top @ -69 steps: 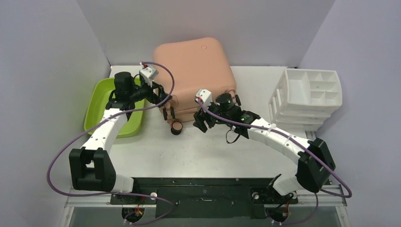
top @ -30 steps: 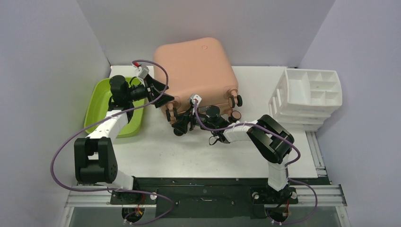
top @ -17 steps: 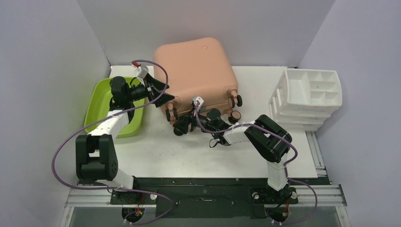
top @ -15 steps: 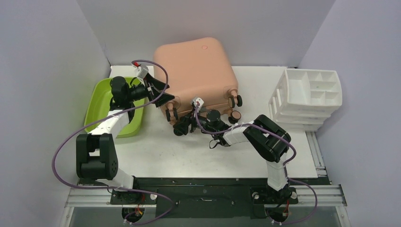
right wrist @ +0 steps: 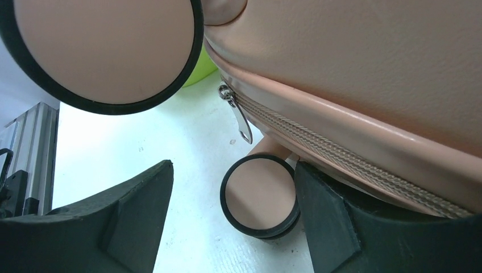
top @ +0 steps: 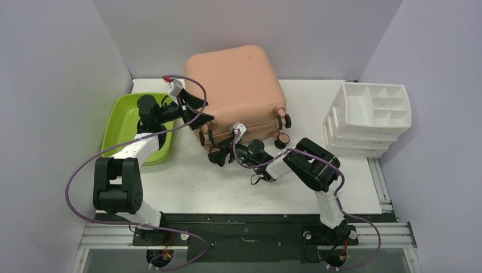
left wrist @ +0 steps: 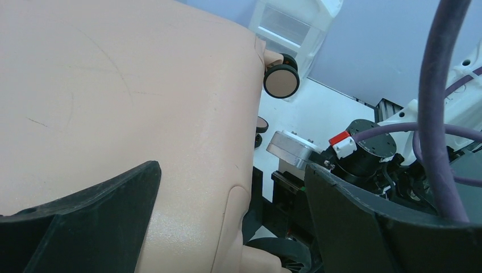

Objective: Open, take out, and arrange the luggage
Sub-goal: Adjust the luggage at the center of the board.

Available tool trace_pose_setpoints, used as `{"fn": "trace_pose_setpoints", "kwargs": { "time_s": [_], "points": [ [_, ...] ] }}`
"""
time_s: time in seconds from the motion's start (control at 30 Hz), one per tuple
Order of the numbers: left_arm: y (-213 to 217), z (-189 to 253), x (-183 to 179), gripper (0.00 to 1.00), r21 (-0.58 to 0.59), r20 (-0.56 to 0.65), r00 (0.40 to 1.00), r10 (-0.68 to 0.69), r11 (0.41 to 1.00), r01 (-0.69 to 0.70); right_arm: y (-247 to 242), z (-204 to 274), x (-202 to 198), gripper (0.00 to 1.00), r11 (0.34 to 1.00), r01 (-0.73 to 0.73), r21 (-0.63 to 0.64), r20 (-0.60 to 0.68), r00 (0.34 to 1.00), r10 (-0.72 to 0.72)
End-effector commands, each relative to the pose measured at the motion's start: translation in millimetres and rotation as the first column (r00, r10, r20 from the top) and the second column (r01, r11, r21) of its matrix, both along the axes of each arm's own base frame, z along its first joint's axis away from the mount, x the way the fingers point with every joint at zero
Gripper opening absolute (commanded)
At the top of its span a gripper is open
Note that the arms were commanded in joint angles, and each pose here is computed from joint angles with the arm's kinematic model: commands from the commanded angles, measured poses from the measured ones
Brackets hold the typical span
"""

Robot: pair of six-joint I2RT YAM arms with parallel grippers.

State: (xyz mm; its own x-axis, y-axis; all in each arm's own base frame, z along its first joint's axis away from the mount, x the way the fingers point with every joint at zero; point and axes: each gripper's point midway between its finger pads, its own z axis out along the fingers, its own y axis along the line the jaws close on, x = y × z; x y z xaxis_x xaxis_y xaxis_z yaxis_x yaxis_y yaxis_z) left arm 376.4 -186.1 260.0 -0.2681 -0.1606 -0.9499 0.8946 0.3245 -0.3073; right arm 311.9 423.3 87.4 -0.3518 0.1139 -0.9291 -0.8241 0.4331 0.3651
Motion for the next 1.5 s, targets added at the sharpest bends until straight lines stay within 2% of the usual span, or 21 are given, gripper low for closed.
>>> {"fn": "trace_pose_setpoints", "kwargs": {
  "time_s": [0.0, 0.37, 0.53, 0.83, 1.1, 1.3, 1.47],
  "points": [
    [-5, -42, -15, 0.96, 0.001, -0.218, 0.976, -0.025, 1.0, 0.026, -2, 20, 19, 0.72, 0.994, 0.079, 0.081, 0.055, 0.995, -0.084],
    [-5, -47, -17, 0.96, 0.002, -0.229, 0.973, -0.029, 1.0, 0.03, 16, 38, -2, 0.62, 0.991, -0.005, 0.134, 0.088, 0.996, -0.007],
    [-8, -52, -19, 0.96, 0.002, -0.243, 0.969, -0.04, 0.999, 0.042, 17, 45, -11, 0.59, 0.988, -0.048, 0.15, 0.062, 0.997, 0.039],
    [-28, -59, -30, 0.96, 0.002, -0.264, 0.96, -0.097, 0.995, 0.101, 15, 46, -4, 0.58, 0.988, -0.024, 0.155, 0.019, 1.0, 0.021],
    [-47, -62, -48, 0.96, -0.002, -0.282, 0.946, -0.163, 0.985, 0.17, -4, 60, 11, 0.58, 0.977, -0.011, 0.213, 0.039, 0.999, 0.003],
    [-52, -63, -50, 0.97, -0.013, -0.294, 0.937, -0.19, 0.981, 0.195, 7, 65, 6, 0.57, 0.974, -0.043, 0.221, 0.037, 0.999, 0.036],
    [-53, -64, -52, 0.97, -0.02, -0.295, 0.934, -0.201, 0.979, 0.204, 13, 57, 10, 0.57, 0.979, -0.013, 0.201, 0.006, 1.0, 0.012]
  ]
}}
